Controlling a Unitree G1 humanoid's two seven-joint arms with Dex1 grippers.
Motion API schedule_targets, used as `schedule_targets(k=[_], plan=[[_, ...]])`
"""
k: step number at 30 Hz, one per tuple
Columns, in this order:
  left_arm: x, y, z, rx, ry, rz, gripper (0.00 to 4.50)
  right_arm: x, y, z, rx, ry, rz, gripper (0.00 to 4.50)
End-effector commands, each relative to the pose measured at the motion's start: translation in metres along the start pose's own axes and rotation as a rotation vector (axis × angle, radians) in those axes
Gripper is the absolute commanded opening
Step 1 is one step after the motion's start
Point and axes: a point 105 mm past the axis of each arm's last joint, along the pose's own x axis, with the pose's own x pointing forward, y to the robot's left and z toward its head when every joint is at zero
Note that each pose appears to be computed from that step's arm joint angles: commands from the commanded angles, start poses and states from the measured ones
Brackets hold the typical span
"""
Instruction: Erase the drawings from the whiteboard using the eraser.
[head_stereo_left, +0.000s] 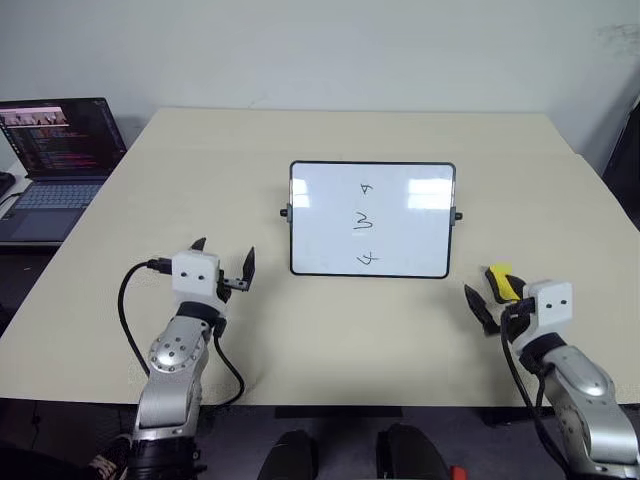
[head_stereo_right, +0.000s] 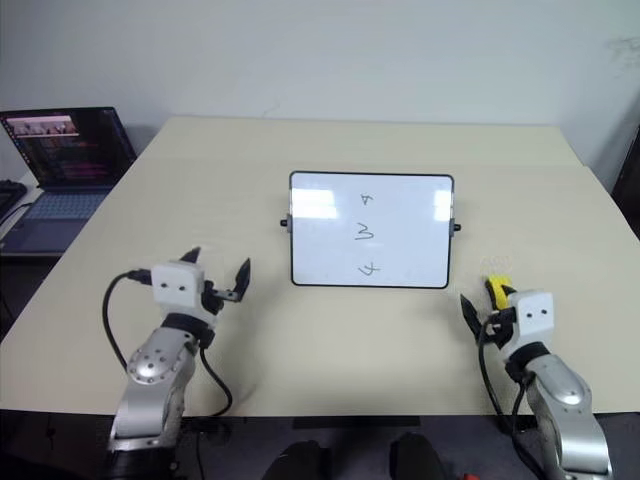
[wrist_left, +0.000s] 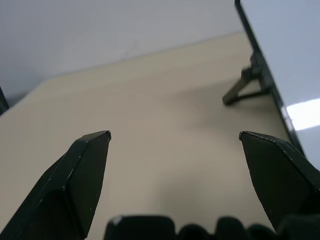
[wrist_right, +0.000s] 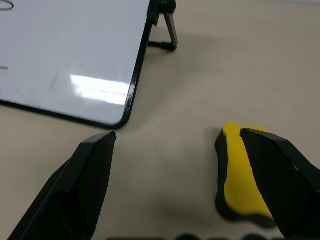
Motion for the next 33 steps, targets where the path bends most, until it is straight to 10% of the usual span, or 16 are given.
schedule_targets(k=[1, 14, 24, 33], plan=[[0.002, 0.002, 0.007, -0.001, -0.031, 0.026, 4.5, -0.004, -0.005, 0.01, 0.024, -0.025, -0.039, 4.37], [0.006, 0.005, 0.047, -0.022, -0.137, -0.214, 4.5, 0.004, 0.021, 0.043, 0.025, -0.133, 0.043, 4.37], [0.009, -0.089, 0.097, 0.008, -0.156, -0.947, 4.5, -0.005, -0.013, 0.043, 0.04, -0.039, -0.105, 4.37], [-0.009, -0.102, 0.111, 0.082, -0.147, -1.156, 4.5, 0.013, -0.013, 0.052, 0.112, 0.033, -0.078, 4.37]])
